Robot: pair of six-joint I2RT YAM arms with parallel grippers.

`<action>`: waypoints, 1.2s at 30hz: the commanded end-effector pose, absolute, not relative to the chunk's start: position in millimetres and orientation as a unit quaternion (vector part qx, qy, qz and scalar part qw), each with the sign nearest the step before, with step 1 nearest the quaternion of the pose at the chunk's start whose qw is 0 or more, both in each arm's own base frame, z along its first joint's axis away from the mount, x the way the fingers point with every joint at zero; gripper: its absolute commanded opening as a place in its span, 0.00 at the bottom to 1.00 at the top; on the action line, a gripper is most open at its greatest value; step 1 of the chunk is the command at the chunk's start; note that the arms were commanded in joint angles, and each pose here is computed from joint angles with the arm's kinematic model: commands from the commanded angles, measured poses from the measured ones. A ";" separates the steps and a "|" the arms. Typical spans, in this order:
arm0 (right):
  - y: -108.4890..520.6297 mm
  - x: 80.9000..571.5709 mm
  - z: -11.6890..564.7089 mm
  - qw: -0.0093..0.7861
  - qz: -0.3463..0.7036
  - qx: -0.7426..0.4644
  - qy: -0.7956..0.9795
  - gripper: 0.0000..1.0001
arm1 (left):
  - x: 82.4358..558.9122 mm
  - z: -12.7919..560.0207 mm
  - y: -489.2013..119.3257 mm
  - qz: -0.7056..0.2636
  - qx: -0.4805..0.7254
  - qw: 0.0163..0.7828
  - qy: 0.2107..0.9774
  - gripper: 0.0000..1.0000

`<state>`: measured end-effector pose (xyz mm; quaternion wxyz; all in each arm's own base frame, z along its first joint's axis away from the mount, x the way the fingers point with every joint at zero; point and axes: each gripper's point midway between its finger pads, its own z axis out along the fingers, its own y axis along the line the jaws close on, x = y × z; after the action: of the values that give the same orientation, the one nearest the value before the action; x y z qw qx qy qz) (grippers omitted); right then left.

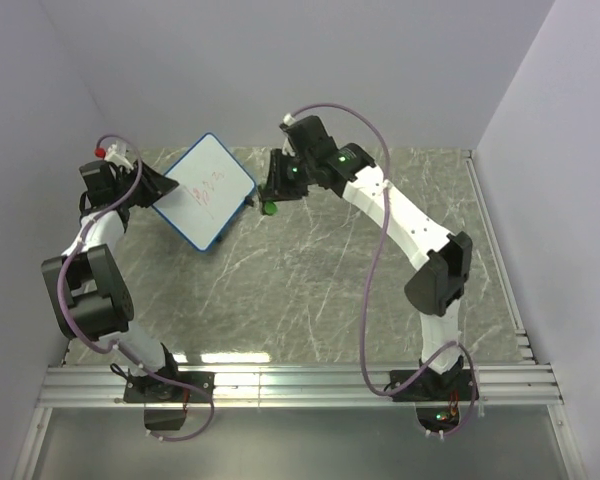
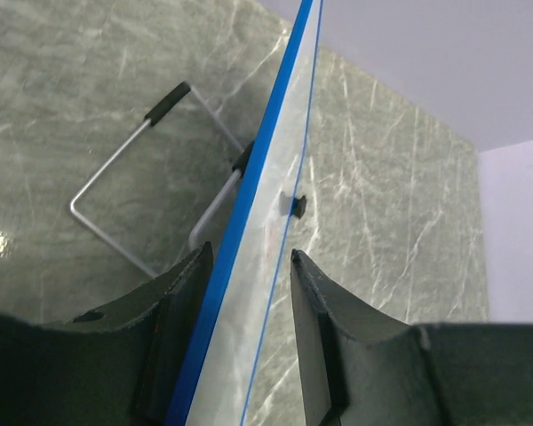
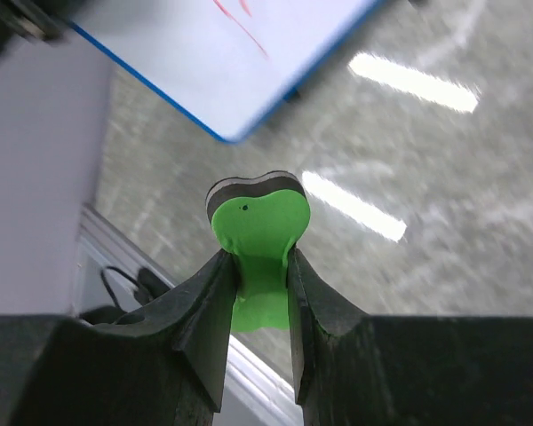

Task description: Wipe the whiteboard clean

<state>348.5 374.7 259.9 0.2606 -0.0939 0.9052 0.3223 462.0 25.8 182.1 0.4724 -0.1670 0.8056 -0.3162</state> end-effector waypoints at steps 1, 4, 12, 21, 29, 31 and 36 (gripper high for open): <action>397.7 346.6 281.3 0.274 0.347 -0.119 0.889 0.00 | 449.0 184.4 18.7 -0.312 -0.143 0.475 0.810 0.42; 396.7 339.5 274.6 0.273 0.346 -0.119 0.890 0.00 | 444.8 176.3 18.1 -0.309 -0.145 0.467 0.816 0.49; 373.6 319.1 249.5 0.260 0.323 -0.108 0.904 0.00 | 431.1 162.6 19.3 -0.305 -0.159 0.464 0.816 0.60; 362.2 305.9 241.4 0.255 0.315 -0.103 0.908 0.00 | 421.5 159.0 18.3 -0.308 -0.156 0.456 0.820 0.19; 371.1 312.9 247.0 0.271 0.315 -0.113 0.902 0.00 | 415.1 172.6 6.6 -0.305 -0.141 0.452 0.826 0.00; 382.4 323.1 244.0 0.272 0.319 -0.121 0.900 0.00 | 415.2 169.2 10.1 -0.277 -0.151 0.450 0.835 0.00; 447.9 359.1 289.8 0.297 0.420 -0.143 0.845 0.00 | 407.9 162.6 20.6 -0.241 -0.191 0.444 0.841 0.00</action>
<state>339.4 404.8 252.4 0.2650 -0.1195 0.8931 0.3433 412.6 -2.2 164.6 0.4381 -0.1571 0.8298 -0.3080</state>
